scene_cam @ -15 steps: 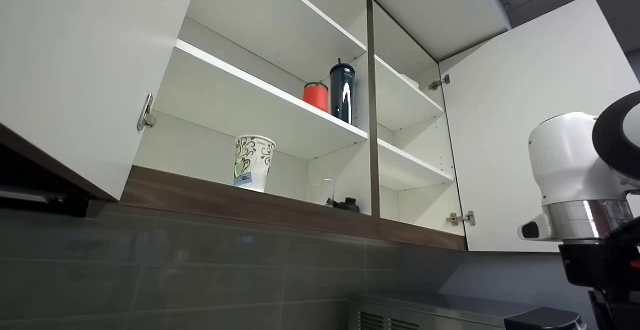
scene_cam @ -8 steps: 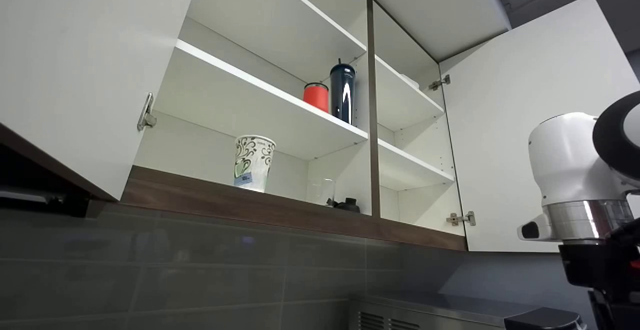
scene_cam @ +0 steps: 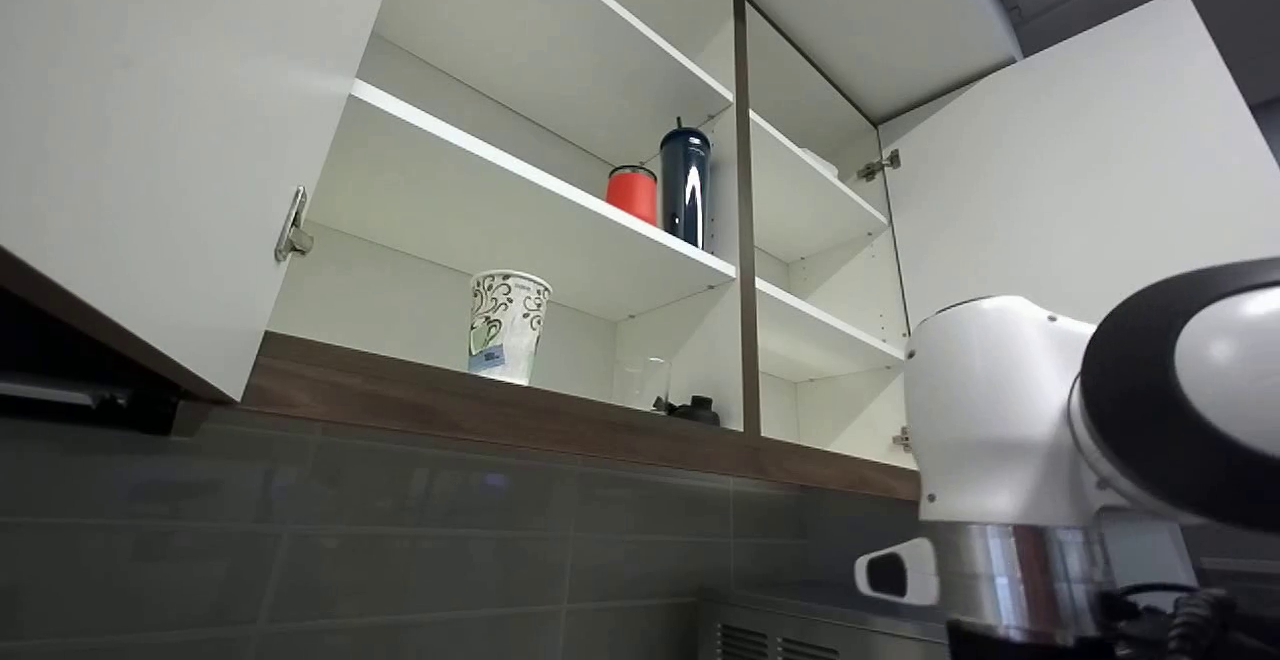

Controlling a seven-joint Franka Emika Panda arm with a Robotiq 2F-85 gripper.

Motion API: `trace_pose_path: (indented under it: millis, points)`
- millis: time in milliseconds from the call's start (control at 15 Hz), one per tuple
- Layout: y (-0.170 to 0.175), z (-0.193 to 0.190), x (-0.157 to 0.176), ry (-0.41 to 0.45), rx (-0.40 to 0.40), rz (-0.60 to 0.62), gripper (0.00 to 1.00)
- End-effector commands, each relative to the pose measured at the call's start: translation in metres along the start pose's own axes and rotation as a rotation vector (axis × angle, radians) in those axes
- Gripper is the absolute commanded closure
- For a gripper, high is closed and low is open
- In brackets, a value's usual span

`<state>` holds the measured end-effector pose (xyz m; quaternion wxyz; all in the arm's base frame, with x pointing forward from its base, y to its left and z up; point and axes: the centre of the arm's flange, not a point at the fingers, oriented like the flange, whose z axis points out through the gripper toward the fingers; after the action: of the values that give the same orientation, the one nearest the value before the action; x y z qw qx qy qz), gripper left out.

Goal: Put the cup inside the cupboard

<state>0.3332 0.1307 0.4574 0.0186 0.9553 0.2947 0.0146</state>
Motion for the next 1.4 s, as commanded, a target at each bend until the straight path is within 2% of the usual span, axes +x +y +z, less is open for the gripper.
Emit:
trace_pose_path:
  millis: [0,400,800,867,1000,1267,1333]
  points:
    - [0.006,0.045,0.072,0.038,0.069,-0.042,0.00]
    - [0.040,0.081,0.175,0.171,0.056,-0.052,0.00]
    - [0.057,0.124,0.256,0.174,0.067,-0.087,0.00]
    - [0.046,0.106,0.218,0.176,0.058,-0.069,0.00]
    - [0.049,0.115,0.227,0.169,0.067,-0.068,0.00]
    - [0.048,0.106,0.225,0.183,0.061,-0.069,0.00]
    - [0.058,0.116,0.233,0.194,0.045,-0.031,0.00]
